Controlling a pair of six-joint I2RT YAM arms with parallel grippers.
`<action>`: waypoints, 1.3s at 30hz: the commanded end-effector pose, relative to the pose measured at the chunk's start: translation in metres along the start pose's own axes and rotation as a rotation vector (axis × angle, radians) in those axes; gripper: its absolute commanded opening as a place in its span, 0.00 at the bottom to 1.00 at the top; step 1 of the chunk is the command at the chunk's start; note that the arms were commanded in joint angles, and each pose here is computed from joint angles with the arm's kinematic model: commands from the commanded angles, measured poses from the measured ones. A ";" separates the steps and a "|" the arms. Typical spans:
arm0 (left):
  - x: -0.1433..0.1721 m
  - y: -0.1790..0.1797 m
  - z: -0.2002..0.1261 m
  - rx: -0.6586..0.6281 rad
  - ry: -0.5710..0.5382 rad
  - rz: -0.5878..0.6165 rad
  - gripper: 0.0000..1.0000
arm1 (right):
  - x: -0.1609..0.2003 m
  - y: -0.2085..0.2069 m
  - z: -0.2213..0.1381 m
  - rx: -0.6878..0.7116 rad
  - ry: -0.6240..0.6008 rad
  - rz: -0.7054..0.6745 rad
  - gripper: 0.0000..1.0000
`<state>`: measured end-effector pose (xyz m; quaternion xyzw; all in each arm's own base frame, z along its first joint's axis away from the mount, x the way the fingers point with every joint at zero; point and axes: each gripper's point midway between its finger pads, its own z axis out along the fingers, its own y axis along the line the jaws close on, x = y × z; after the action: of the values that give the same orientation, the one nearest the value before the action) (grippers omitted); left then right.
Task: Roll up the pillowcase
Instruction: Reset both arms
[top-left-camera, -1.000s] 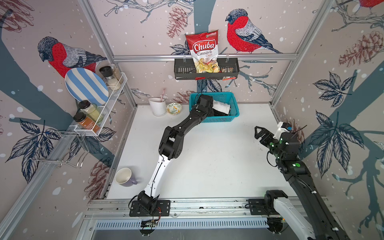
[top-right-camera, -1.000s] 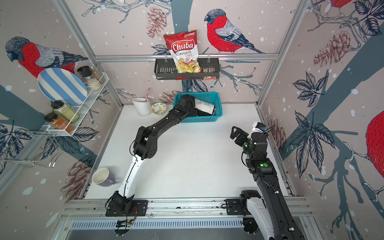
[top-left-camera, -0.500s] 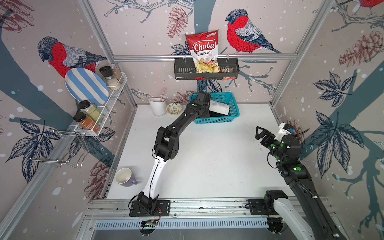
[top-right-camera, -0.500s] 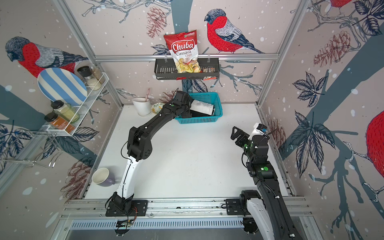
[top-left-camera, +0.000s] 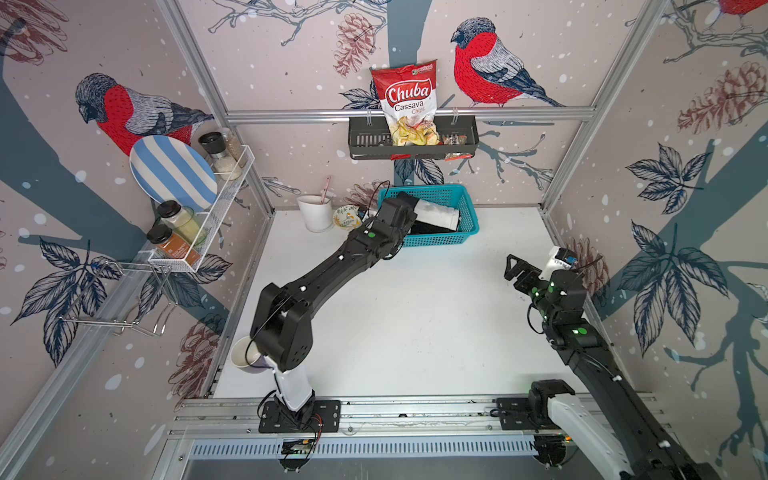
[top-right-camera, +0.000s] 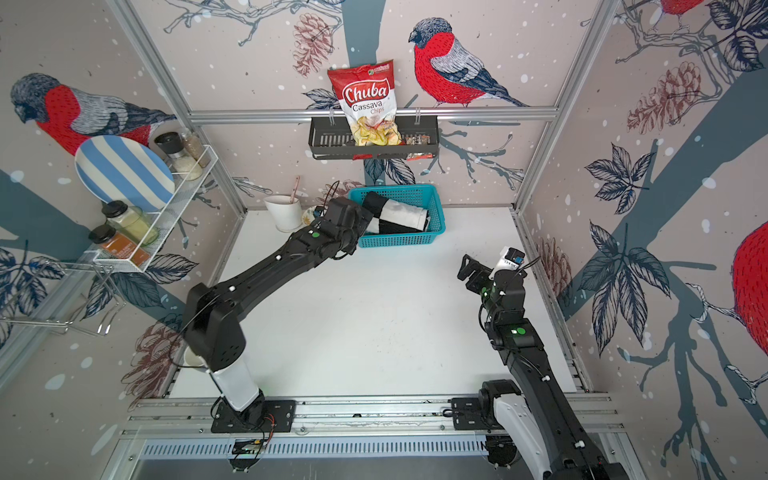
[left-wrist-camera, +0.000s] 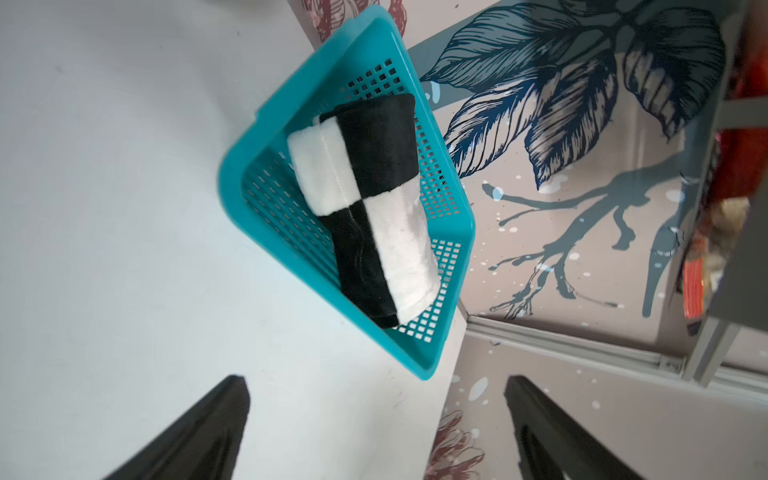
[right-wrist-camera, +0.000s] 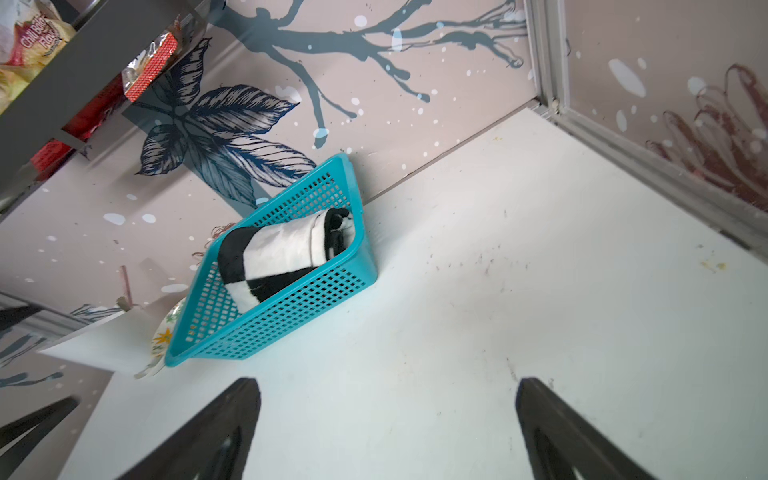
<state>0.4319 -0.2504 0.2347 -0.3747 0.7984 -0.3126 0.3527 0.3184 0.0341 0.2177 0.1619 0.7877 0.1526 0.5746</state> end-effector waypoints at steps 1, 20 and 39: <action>-0.033 0.020 -0.032 0.051 -0.196 0.194 0.98 | -0.024 -0.009 0.005 0.078 -0.184 -0.072 1.00; -0.150 0.208 -0.088 -0.291 -0.683 0.771 0.99 | 0.033 -0.076 0.085 0.386 -0.205 -0.477 1.00; -0.177 0.191 -0.040 -0.127 -0.797 0.942 0.96 | 0.039 -0.083 0.073 0.169 -0.223 -0.375 1.00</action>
<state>0.4088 0.0030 0.1352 -0.0924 0.7581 0.0915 0.6390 0.3667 -0.0243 0.1158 0.0865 0.7586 -0.0500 0.6438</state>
